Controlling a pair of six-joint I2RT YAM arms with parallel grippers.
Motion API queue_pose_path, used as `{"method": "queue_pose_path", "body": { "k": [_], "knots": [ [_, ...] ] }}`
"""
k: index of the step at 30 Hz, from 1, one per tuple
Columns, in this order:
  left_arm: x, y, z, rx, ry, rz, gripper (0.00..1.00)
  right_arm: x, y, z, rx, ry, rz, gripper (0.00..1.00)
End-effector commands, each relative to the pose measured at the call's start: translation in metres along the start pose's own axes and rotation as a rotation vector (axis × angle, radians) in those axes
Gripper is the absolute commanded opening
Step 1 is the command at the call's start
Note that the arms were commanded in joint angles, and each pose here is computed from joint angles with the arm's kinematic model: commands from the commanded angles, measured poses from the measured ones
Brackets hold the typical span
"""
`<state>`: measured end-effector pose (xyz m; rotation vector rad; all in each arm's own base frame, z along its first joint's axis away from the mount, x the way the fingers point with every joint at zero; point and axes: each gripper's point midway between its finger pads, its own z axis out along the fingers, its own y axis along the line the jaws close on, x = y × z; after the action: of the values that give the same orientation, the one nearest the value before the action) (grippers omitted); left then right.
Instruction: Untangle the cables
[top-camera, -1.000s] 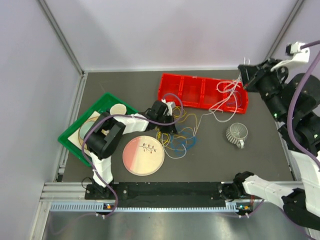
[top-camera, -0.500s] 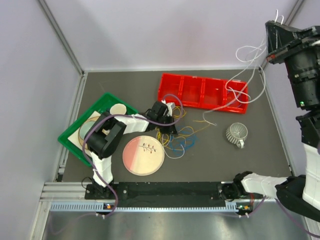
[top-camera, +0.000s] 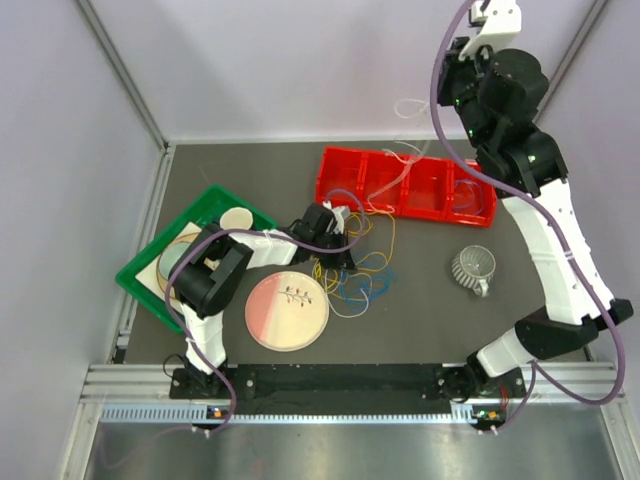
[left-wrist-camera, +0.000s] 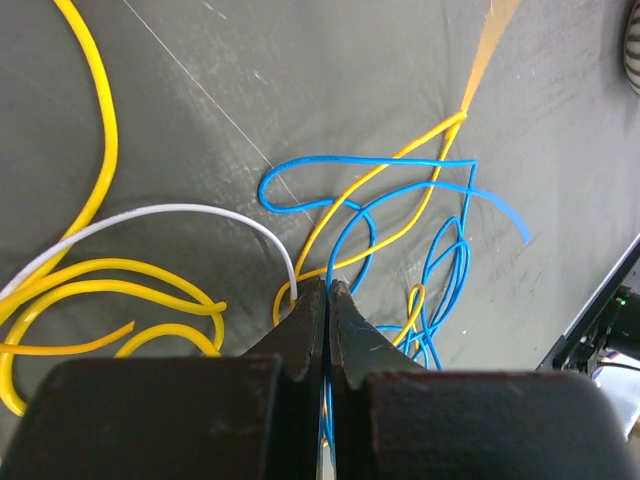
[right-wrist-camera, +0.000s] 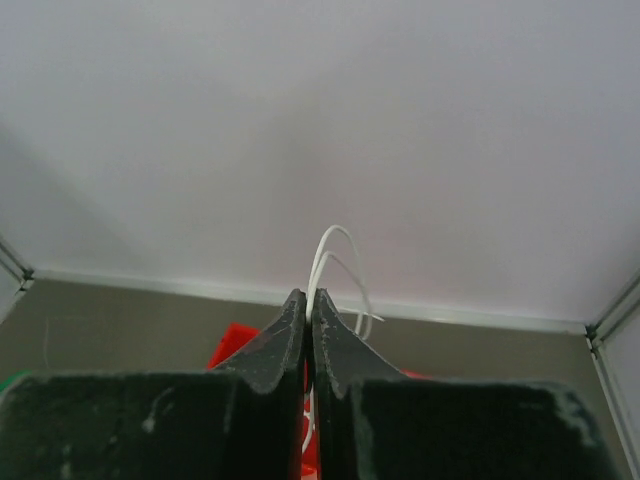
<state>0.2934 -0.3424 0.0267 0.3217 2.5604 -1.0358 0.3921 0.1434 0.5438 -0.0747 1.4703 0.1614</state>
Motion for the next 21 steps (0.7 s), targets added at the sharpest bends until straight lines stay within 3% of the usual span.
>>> {"method": "queue_pose_path", "body": {
  "k": [1,7,16,21],
  "knots": [
    [0.010,0.005,0.003,-0.001,0.018,0.002,0.00,-0.116,-0.014,-0.045,-0.013,-0.295,0.077,0.00],
    [0.015,0.011,0.008,-0.008,0.033,-0.010,0.00,-0.182,-0.020,-0.078,-0.040,-0.470,0.115,0.00],
    [0.017,0.010,0.008,-0.002,0.051,-0.002,0.00,-0.159,-0.030,-0.064,0.040,-0.409,0.072,0.00],
    [0.021,0.013,0.011,-0.005,0.067,-0.005,0.00,-0.177,-0.033,-0.073,0.044,-0.460,0.077,0.00]
  ]
}}
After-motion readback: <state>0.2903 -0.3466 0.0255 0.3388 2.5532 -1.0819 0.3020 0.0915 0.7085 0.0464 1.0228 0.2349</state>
